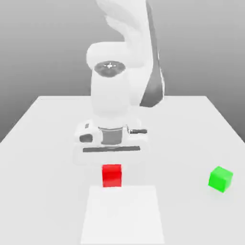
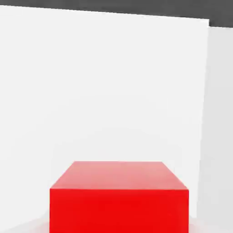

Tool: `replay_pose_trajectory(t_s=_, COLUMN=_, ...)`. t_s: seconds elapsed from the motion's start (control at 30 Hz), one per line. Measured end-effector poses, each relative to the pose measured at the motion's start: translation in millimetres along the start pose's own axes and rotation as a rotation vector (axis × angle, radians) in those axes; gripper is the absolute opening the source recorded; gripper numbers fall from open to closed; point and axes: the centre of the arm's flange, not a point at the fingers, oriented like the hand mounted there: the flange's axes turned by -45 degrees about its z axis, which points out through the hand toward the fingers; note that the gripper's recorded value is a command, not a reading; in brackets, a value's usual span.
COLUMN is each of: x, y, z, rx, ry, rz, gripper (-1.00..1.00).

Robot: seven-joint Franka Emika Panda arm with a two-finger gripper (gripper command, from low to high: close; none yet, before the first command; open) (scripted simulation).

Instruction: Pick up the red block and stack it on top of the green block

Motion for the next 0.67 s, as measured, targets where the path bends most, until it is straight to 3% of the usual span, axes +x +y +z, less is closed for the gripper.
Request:
replay_pose_trajectory(t_s=0.17, x=28.9, y=-131.7, z=-12.4, rx=-0.001, ry=0.001, rz=-0.513, gripper=-1.0)
replay_pose_trajectory(t_s=0.33, x=10.3, y=-267.0, z=-23.6, rx=0.003, ry=0.002, rz=-1.007, gripper=-1.0)
replay_pose_trajectory(t_s=0.4, x=1.0, y=-293.7, z=-11.5, rx=0.003, ry=0.003, rz=-1.096, gripper=-1.0)
replay_pose_trajectory(t_s=0.53, x=11.6, y=-275.1, z=30.1, rx=0.003, ry=0.003, rz=-1.051, gripper=-1.0)
replay_pose_trajectory(t_s=0.57, x=11.2, y=-274.7, z=36.4, rx=0.004, ry=0.003, rz=-1.05, gripper=1.0)
replay_pose_trajectory(t_s=0.67, x=11.2, y=-274.7, z=36.4, rx=0.004, ry=0.003, rz=-1.05, gripper=1.0)
